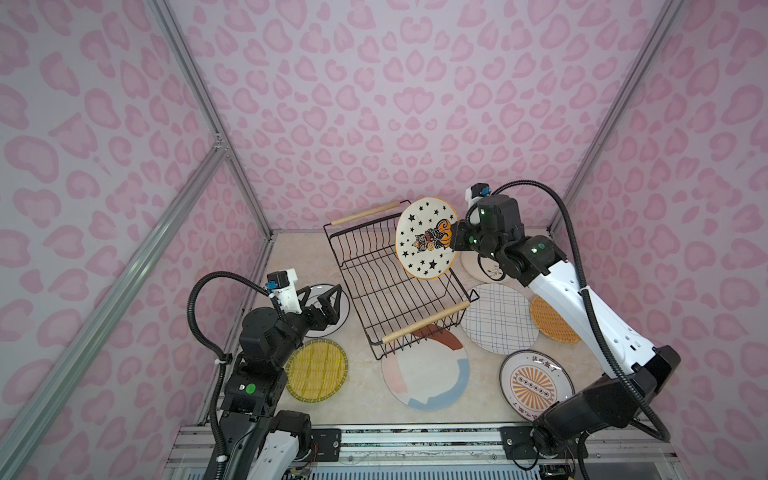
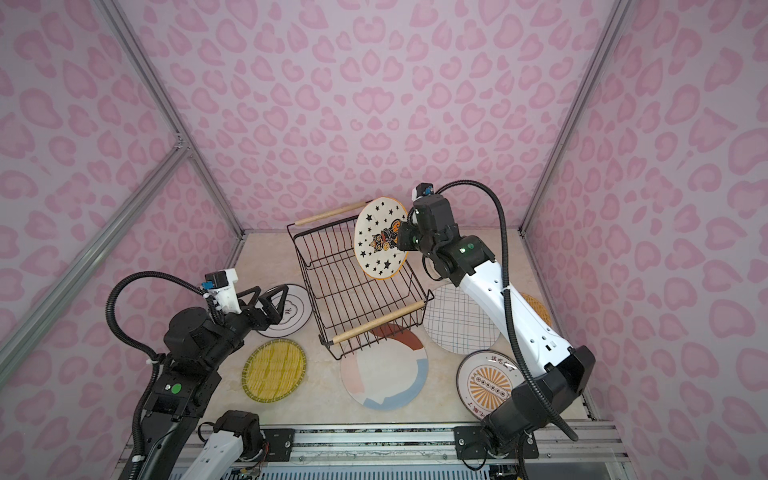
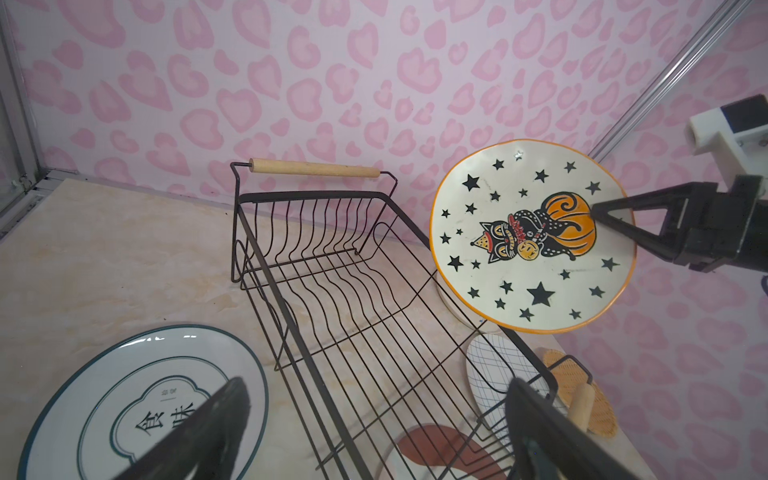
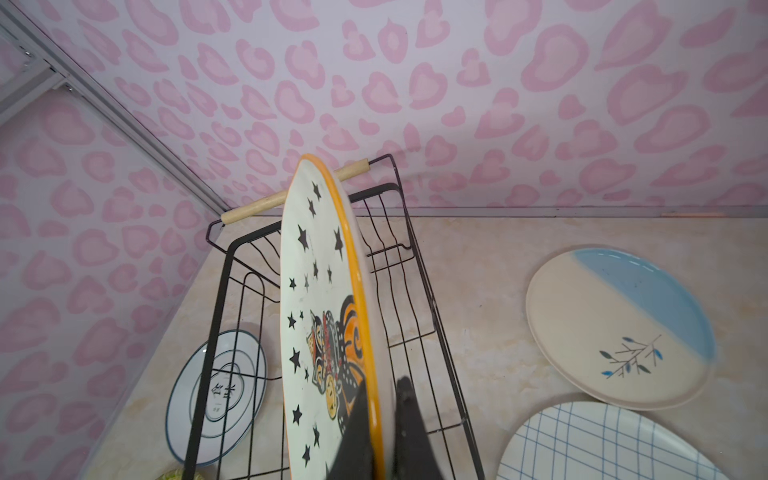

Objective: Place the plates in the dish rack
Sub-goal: 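Open and withdraw the left gripper while the right gripper carries the plate over the rack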

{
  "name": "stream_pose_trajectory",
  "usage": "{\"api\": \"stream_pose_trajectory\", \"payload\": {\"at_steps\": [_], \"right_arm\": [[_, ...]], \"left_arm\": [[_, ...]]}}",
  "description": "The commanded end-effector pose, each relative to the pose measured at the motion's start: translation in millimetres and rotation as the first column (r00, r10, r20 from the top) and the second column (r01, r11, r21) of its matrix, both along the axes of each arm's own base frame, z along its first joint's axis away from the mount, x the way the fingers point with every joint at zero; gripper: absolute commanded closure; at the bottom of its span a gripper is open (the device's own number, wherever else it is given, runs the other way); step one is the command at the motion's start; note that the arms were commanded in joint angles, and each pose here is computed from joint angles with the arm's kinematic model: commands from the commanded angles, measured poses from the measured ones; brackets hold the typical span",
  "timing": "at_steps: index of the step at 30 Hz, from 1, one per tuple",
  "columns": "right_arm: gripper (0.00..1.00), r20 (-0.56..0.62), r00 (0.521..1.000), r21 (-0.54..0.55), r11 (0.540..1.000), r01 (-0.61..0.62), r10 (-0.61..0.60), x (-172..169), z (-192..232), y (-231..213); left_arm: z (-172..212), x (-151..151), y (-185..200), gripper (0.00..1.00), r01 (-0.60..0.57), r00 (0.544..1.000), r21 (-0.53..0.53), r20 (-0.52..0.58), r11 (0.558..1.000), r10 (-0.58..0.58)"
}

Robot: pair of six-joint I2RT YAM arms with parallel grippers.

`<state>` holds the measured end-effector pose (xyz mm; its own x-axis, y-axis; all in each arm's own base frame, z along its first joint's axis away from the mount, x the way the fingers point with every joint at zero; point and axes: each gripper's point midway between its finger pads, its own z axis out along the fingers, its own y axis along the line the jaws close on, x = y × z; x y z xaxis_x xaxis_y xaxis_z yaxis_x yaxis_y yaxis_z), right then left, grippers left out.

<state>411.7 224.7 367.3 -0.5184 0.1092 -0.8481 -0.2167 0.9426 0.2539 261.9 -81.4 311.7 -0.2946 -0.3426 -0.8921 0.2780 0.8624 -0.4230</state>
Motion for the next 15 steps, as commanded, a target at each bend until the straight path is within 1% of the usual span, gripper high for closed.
{"api": "stream_pose_trajectory", "payload": {"at_steps": [1, 3, 5, 8, 11, 15], "right_arm": [[1.00, 0.120, 0.989, -0.096, 0.990, 0.102, -0.091, 26, 21, -5], [1.00, 0.124, 0.986, -0.156, 0.979, 0.134, -0.115, 44, 14, 1], [1.00, 0.115, 0.987, -0.201, 0.970, 0.138, -0.116, 58, 7, 10], [1.00, 0.134, 0.984, -0.273, 0.950, 0.151, -0.118, 75, 0, 21], [1.00, 0.154, 0.980, -0.329, 0.929, 0.169, -0.124, 86, -4, 26], [1.00, 0.161, 0.983, -0.395, 0.907, 0.148, -0.090, 94, -15, 34]], "left_arm": [[4, 0, -8, 0.02, 0.054, 0.998, 0.010, 0.023, 0.998, -0.054], [5, 1, -8, 0.02, 0.063, 0.998, 0.002, 0.026, 0.998, -0.063], [5, 1, -4, 0.02, 0.051, 0.998, -0.006, 0.029, 0.999, -0.051], [5, 0, -4, 0.02, 0.054, 0.998, -0.010, 0.034, 0.999, -0.053], [5, 1, -4, 0.02, 0.056, 0.998, -0.015, 0.032, 0.998, -0.055], [3, 2, -9, 0.02, 0.081, 0.996, -0.027, 0.024, 0.996, -0.080]]}}
